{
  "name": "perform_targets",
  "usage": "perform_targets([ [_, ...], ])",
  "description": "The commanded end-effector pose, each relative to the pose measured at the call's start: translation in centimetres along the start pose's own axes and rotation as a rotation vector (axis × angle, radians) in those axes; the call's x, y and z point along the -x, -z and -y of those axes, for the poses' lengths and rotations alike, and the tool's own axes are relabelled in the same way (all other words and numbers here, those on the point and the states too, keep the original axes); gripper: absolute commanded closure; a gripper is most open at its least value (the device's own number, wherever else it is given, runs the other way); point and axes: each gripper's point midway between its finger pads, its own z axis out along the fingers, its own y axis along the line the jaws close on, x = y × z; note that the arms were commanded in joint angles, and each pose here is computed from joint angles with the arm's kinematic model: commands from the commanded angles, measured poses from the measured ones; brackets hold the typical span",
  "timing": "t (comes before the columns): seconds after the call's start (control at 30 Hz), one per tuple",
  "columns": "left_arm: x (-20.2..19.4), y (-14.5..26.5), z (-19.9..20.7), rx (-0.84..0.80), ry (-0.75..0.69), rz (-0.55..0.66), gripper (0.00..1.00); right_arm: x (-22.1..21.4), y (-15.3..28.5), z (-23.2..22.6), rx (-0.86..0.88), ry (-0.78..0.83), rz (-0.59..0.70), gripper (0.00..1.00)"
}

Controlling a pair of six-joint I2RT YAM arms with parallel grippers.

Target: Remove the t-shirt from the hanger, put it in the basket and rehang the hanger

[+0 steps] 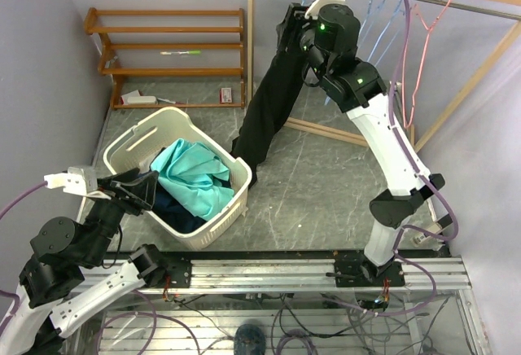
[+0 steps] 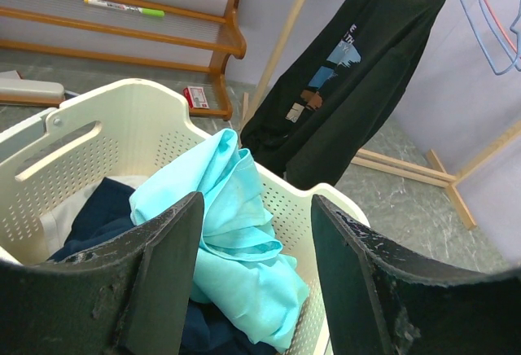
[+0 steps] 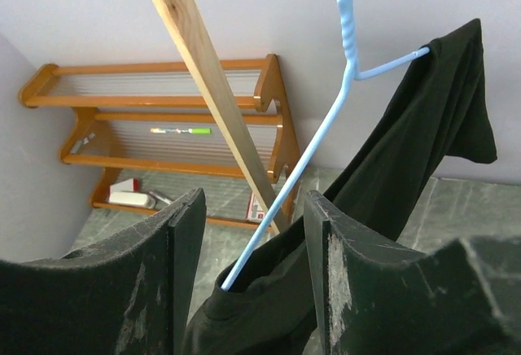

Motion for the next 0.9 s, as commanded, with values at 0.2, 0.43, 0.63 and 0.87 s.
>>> perform_targets([
  [0.2, 0.1, 0.0, -0.5, 0.030, 0.009, 0.009, 0.34, -3.1, -2.8, 2.2, -0.093, -0.002, -0.053, 0.73],
  [0.43, 0.0, 0.0, -0.5, 0.028, 0.006, 0.006, 0.34, -1.0, -0.9, 4.1, -0.162, 0.002, 0.012, 0.92],
  [0.63, -0.1, -0.1, -0.4, 0.027, 0.001, 0.000, 0.33, 2.4, 1.9, 4.8, -0.155, 0.021, 0.114, 1.00],
  [0.87, -0.1, -0.2, -0.3, 0.027, 0.000, -0.002, 0.33, 5.6, 4.4, 5.1, -0.144, 0.024, 0.210, 1.00],
])
